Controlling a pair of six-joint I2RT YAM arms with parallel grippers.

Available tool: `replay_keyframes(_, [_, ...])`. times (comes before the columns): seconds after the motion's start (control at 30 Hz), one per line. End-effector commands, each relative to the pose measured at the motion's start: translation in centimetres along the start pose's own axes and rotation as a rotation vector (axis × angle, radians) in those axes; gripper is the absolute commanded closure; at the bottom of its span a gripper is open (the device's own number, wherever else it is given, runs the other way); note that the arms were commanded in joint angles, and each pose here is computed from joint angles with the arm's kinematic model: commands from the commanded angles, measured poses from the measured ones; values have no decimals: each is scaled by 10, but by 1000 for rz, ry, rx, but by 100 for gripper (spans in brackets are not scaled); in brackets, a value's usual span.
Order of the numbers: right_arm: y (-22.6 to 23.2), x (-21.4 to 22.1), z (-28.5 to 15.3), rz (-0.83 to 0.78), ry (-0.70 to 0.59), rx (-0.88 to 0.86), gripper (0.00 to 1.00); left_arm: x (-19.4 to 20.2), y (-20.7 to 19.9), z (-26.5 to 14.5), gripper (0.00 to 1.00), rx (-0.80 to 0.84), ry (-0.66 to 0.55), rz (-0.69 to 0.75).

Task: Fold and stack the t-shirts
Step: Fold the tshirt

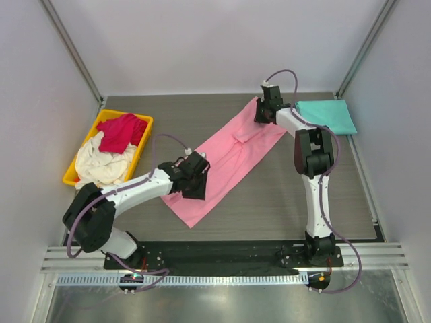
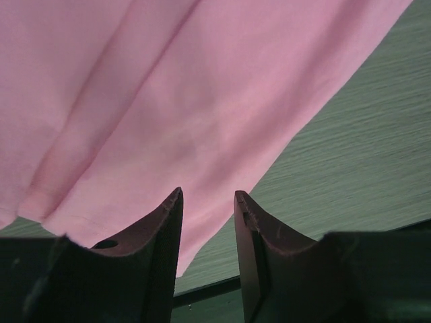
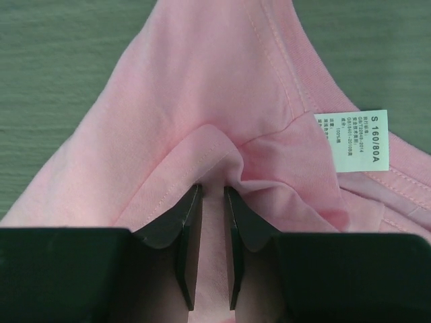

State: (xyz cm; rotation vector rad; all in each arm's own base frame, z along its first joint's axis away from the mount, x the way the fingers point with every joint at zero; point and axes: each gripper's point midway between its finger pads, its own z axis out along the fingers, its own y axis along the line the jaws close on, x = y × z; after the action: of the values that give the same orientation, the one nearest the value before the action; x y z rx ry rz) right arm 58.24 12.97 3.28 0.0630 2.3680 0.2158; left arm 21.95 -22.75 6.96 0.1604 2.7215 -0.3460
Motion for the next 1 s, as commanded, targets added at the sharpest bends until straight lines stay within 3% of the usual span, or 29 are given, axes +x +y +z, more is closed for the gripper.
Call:
replay_keyframes(0.0, [23,-7,19,-30,-2,-109,74,7,-24,12,63,66,-17,3])
replay_keyframes(0.27, [44,-36,13,-49,-49,-187,71,44,-25,43,63,30,33,14])
replay_keyframes(0.37, [49,-56,-15,-48,-66,-176,67,52,-32,46,63,43,36,15])
replay_keyframes(0.57, [57,-97,-119,49,-181,-145,53,72,-78,50,63,138,32,38])
replay_keyframes(0.73, [46,-73,-181,133,-148,-119,49,84,-121,57,64,191,62,38])
replay_keyframes(0.97, [8,-1,-184,131,-23,8,50,81,-196,13,60,353,27,152])
